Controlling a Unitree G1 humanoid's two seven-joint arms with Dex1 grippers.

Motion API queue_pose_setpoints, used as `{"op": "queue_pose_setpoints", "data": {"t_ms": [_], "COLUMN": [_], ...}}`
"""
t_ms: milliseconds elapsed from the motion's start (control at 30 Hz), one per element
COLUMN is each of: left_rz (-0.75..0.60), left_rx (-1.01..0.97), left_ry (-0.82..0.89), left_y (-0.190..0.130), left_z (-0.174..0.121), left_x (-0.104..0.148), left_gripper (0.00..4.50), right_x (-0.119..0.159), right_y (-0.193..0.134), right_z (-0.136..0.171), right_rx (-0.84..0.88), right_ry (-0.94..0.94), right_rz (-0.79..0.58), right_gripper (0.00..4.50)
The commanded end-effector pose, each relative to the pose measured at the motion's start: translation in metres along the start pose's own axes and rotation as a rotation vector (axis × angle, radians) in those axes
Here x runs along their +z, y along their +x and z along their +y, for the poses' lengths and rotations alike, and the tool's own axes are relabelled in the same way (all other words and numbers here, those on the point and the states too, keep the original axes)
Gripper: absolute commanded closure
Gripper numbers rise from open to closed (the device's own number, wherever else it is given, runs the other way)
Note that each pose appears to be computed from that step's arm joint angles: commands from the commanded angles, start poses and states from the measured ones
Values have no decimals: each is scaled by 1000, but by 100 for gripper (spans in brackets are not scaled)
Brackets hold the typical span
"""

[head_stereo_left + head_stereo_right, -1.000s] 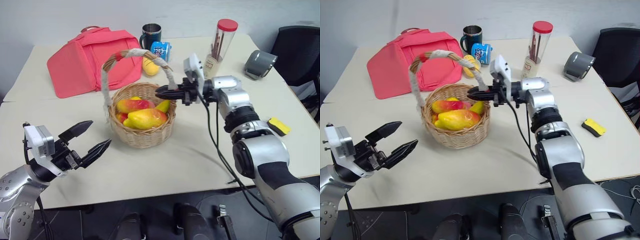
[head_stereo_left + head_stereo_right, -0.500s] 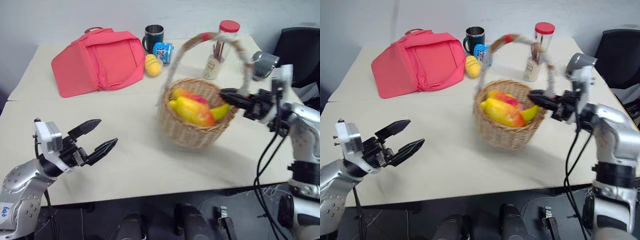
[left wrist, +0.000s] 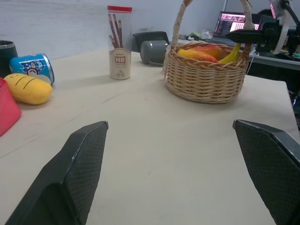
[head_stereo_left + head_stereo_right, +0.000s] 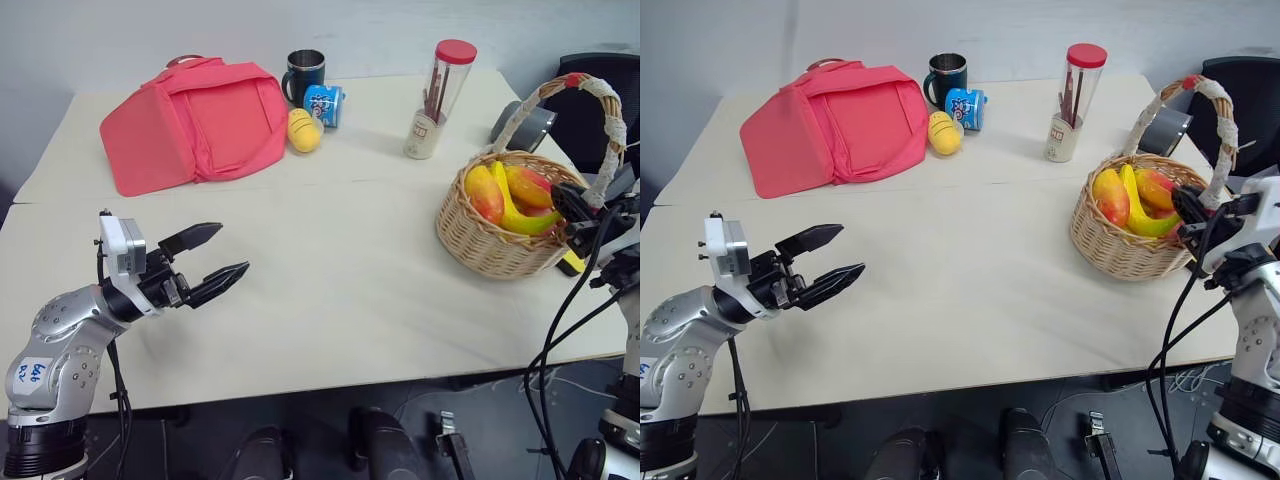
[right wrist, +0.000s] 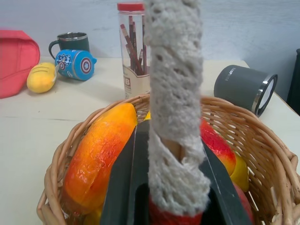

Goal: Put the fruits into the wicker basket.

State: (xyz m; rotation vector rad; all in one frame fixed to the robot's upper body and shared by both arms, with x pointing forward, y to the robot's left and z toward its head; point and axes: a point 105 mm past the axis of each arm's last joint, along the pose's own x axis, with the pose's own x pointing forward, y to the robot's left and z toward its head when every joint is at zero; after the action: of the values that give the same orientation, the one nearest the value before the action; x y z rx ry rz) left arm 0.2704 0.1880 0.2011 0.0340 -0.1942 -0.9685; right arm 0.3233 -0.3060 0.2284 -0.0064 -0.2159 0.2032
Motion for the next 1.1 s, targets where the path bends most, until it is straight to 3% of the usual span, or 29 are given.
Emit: {"op": "queue_pose_setpoints", "data": {"t_ms": [33,433,600,867,1100], "left_rz": [-10,-4,-2,5,62], "left_rx": [-14,-28,-31,-47,-44], "left_ry": [41,37,29,27,35], "left_y": [0,0,0,2,-10], "left_z": [1,2,1,5,12], "left_x": [8,7,5,4,1], "left_gripper": [0,0,0,0,0], "right_x": [11,22,22,25,56], "right_y": [0,1,-9,-20,-62], "right_z": [-2,-7,-11,-16,5], "right_rx": [3,18,33,39,231], "right_ry": [-27,-22,-44,-136,-164], "right_rz": [-36,-65,-50,-40,-117], "right_gripper": [433,433,282,4,4]}}
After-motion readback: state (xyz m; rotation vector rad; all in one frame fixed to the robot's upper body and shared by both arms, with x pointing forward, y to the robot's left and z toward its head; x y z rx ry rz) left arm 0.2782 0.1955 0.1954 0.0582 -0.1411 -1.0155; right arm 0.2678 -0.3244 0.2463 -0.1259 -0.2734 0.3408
